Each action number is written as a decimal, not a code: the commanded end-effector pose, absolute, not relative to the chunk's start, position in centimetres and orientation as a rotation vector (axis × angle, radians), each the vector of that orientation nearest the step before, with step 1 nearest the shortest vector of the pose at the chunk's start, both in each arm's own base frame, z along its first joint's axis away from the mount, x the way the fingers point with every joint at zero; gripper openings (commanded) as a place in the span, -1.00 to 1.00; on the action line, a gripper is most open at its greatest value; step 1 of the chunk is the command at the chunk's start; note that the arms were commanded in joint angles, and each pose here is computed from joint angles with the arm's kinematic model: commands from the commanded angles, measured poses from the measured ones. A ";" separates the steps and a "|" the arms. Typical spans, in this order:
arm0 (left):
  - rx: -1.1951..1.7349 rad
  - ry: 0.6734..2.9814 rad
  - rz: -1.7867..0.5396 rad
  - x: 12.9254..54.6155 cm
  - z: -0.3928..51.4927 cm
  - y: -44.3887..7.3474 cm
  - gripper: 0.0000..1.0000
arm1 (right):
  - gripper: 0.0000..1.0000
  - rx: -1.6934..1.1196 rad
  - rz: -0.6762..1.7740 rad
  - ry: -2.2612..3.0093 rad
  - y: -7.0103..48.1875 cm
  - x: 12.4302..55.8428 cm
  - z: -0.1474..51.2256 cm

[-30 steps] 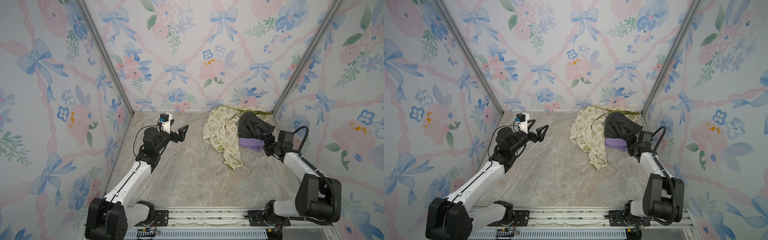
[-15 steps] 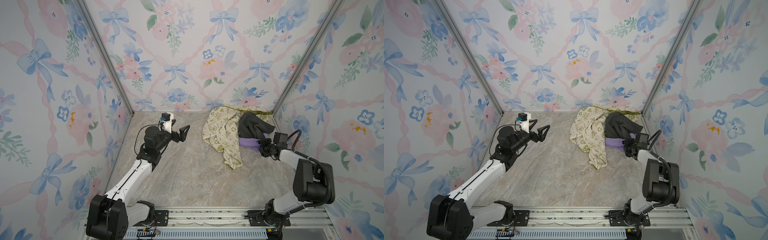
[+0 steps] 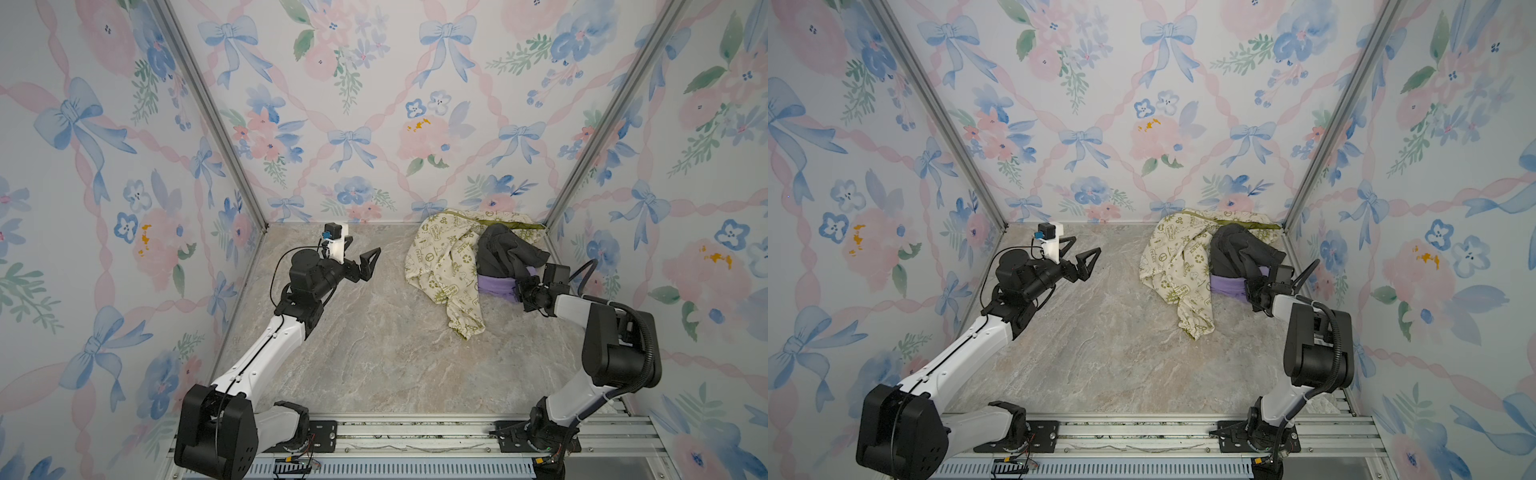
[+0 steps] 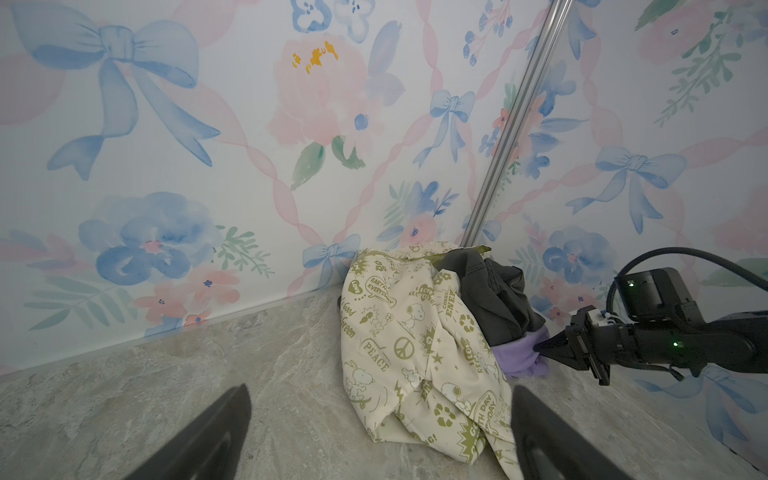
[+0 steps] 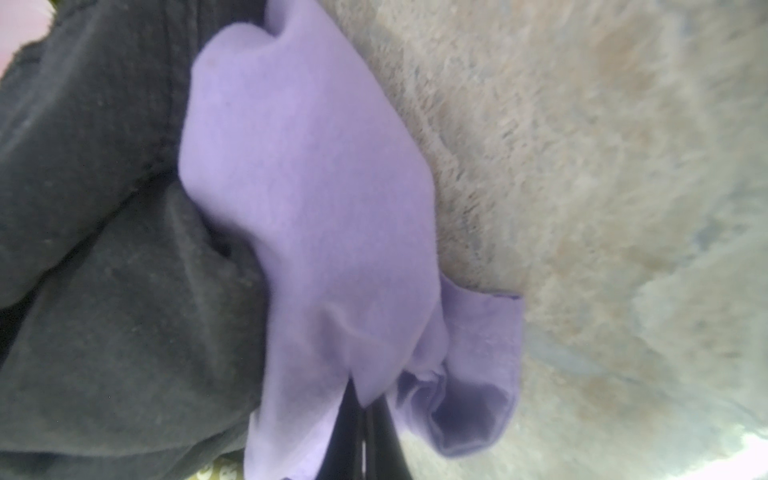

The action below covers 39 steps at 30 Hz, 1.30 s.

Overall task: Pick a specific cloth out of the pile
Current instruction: 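Grasp the lavender cloth with the right gripper and lift it from the pile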

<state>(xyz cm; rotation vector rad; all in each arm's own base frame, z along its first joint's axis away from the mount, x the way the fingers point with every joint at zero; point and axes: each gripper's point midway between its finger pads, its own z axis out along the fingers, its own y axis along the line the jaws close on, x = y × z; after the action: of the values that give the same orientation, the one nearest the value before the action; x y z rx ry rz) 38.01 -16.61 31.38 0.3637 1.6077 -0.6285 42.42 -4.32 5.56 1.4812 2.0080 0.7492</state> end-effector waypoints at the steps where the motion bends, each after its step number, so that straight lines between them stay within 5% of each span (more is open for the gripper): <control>1: 0.380 1.581 -0.650 37.9 32.5 -17.1 0.96 | -1.00 1.445 0.773 1.966 -4.3 43.8 7.5; 39: 0.393 1.546 -0.704 37.2 33.5 -18.0 0.96 | -1.00 1.058 0.955 1.556 -3.1 47.2 30.9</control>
<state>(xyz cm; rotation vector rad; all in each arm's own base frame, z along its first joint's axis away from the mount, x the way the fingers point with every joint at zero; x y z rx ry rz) 37.77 -17.64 32.17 0.3872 1.5917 -0.6779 46.44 -3.16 23.42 1.1999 1.7282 0.8889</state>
